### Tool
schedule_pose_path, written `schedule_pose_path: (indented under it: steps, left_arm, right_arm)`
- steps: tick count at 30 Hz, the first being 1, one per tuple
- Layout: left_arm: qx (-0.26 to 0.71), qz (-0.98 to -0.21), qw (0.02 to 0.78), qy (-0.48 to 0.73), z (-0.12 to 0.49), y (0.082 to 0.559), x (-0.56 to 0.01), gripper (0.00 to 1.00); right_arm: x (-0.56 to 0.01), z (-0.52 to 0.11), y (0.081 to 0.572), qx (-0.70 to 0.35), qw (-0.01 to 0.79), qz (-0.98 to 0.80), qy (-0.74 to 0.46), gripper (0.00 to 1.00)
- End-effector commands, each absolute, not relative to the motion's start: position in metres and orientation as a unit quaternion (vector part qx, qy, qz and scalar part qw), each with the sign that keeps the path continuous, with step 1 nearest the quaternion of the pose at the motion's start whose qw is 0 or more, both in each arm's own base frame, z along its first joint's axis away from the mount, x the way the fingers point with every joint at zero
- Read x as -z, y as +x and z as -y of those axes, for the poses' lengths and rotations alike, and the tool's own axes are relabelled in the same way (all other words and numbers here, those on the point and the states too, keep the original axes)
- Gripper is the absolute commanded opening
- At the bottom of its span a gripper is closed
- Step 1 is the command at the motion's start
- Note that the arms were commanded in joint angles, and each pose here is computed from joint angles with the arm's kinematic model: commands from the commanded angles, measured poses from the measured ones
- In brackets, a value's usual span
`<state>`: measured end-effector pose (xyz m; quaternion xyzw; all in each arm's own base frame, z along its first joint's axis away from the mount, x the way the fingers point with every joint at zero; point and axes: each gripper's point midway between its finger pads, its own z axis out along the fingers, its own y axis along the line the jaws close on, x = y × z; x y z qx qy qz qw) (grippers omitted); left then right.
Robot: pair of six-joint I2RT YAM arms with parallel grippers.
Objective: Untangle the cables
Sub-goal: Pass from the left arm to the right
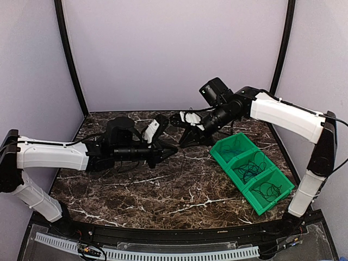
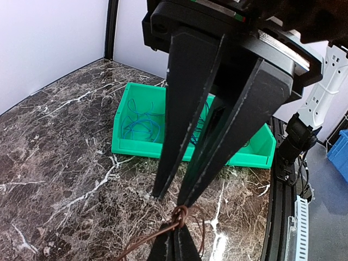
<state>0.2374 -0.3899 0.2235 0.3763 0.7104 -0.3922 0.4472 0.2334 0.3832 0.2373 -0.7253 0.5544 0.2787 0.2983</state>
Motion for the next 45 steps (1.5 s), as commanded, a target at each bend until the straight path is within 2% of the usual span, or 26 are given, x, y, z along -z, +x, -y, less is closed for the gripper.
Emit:
schedule_pose_path:
  steps: [1,24,36,45]
  left_arm:
    - [0.402,-0.694,0.475,0.362,0.392,0.246,-0.247,0.0]
    - [0.401,-0.697,0.479,0.352,0.391,0.253,-0.248,0.0]
    - [0.4,-0.701,0.474,0.352,0.39,0.252,-0.245,0.0]
    - [0.39,-0.706,0.505,0.308,0.374,0.261,-0.246,0.0]
  right_arm:
    - [-0.251,-0.388,0.218,-0.291,0.307,-0.528,-0.737,0.14]
    - [-0.245,-0.387,0.213,-0.286,0.302,-0.526,-0.742,0.14]
    - [-0.248,-0.388,0.232,-0.274,0.323,-0.556,-0.715,0.01]
    - [-0.247,-0.375,0.25,-0.294,0.329,-0.586,-0.68,0.0]
